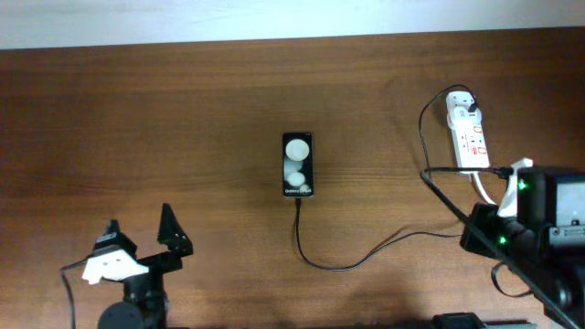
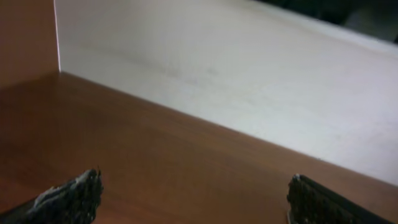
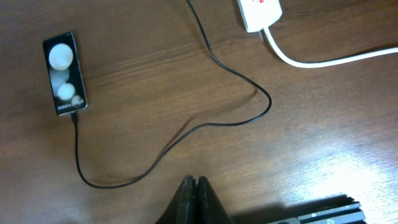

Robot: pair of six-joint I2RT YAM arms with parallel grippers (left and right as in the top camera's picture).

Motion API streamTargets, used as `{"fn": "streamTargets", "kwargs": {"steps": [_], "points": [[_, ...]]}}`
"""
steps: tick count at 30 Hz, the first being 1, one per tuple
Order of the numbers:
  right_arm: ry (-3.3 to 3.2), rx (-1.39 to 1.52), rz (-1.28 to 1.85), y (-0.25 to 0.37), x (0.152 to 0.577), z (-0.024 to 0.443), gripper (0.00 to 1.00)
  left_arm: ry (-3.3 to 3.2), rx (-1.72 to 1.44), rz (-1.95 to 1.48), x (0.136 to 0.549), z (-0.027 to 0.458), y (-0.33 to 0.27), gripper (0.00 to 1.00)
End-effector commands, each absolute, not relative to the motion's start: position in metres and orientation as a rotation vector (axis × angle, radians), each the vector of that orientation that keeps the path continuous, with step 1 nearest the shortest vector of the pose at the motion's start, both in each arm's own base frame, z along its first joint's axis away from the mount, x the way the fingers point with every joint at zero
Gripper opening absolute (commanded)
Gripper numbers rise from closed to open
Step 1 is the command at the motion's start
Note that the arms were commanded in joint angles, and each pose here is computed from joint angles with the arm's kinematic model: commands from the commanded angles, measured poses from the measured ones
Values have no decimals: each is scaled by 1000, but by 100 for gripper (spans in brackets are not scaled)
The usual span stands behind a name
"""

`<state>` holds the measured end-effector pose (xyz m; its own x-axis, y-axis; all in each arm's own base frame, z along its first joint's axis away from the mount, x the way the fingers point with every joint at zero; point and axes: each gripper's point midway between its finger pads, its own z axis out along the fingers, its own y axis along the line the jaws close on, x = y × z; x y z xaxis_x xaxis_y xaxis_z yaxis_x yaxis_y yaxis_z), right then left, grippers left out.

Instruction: Plug charger to phone and switch on socket

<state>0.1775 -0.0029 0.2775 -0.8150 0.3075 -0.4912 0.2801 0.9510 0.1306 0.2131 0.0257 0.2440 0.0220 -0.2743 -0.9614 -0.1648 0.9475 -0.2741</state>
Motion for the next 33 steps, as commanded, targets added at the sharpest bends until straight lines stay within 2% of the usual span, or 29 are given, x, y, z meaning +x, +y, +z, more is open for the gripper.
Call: {"fn": "streamTargets", "kwargs": {"steps": [1,9,21,33], "points": [[2559,403,57,-4,170,280,4,1551,-345,-81,229,215,25,99],[2557,402,58,-4,167,281,4,1591,-347,-72,244,163,24,99],[2562,403,58,-4,165,280,4,1595,-348,-71,244,162,25,99],[2477,393,76,-6,131,291,4,1590,-361,-59,243,162,29,99]]}}
